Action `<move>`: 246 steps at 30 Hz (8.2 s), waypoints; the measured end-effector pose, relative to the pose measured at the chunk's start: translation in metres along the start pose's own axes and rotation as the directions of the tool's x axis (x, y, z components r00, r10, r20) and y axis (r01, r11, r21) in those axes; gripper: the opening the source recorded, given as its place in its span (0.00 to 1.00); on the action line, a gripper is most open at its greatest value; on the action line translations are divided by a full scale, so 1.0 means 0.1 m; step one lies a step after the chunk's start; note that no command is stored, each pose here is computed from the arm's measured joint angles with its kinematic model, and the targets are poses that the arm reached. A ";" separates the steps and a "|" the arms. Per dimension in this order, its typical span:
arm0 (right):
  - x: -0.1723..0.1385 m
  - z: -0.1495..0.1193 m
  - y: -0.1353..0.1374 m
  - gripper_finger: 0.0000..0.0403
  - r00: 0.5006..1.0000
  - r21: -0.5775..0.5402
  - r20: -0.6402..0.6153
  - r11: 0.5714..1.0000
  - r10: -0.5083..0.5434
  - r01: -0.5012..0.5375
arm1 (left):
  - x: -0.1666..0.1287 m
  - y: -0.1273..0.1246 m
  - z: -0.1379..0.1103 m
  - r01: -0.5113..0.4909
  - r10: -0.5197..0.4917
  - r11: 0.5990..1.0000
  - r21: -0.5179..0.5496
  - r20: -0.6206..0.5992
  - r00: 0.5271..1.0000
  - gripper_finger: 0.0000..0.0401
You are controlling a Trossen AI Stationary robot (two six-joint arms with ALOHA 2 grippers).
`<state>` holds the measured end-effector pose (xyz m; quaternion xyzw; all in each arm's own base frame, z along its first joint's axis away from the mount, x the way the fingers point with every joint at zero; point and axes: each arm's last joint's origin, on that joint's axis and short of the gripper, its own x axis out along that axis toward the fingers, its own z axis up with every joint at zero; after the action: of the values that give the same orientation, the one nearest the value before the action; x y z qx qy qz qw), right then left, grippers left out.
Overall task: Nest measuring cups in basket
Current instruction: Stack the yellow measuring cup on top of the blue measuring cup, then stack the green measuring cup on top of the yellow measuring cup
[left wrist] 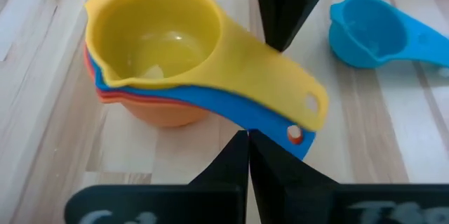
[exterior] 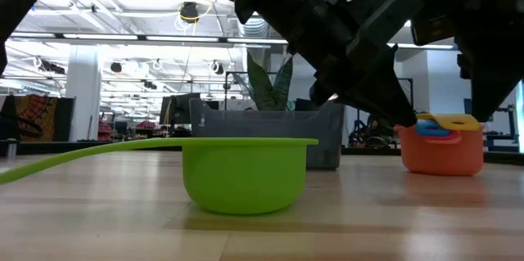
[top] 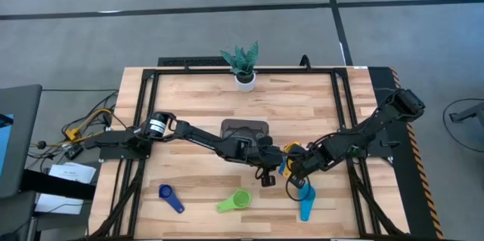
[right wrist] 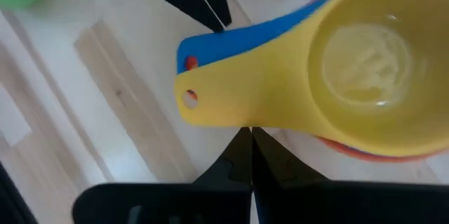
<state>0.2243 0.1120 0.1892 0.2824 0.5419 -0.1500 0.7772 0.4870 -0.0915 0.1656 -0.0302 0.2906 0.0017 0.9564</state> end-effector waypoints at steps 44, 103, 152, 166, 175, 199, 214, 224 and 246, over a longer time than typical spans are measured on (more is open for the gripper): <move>-0.84 -0.06 0.09 0.09 0.904 0.153 0.400 0.962 0.151 -0.228 | -1.00 -0.12 0.58 -0.035 0.035 0.999 0.004 -0.257 0.966 0.00; -0.54 -0.28 1.04 0.06 0.904 0.381 0.427 0.901 0.028 -0.208 | -0.87 -0.65 -0.71 0.191 -0.154 0.977 0.092 -0.306 0.939 0.06; -1.88 -0.22 -0.32 0.07 0.904 0.353 0.401 0.935 -0.151 0.000 | -0.82 0.86 0.95 0.032 0.145 0.897 -0.442 0.361 0.921 0.00; -1.88 -0.22 -0.33 0.06 0.906 0.402 0.398 0.915 -0.147 -0.028 | -0.32 0.83 0.78 0.042 0.073 0.897 -0.440 0.240 0.968 0.00; -1.88 -0.22 -0.32 0.04 0.905 0.427 0.398 0.903 -0.148 -0.040 | -0.07 0.81 0.54 0.043 0.026 0.879 -0.474 0.139 0.990 0.00; -1.87 -0.21 -0.30 0.07 0.906 0.436 0.401 0.898 -0.135 -0.059 | -0.02 0.77 0.46 0.040 0.002 0.891 -0.452 0.093 0.996 0.15; -1.57 -0.30 -0.36 0.06 0.922 0.466 0.331 0.884 -0.200 0.025 | -0.26 0.86 0.42 0.028 -0.089 0.912 -0.410 -0.130 0.987 0.17; -1.12 -0.45 -0.25 0.05 0.957 0.495 0.278 0.866 -0.079 -0.072 | -0.44 0.47 0.36 0.120 -0.150 0.985 -0.128 -0.261 0.954 0.06; -0.61 -0.50 0.18 0.03 0.984 0.506 0.178 0.860 -0.028 -0.067 | -0.21 0.17 0.10 0.154 -0.112 0.981 0.122 -0.297 0.948 0.04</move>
<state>0.1733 0.1523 0.2382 0.4688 0.4078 -0.3051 0.7217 0.4750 -0.0740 0.1844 0.0191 0.4236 -0.0880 0.9014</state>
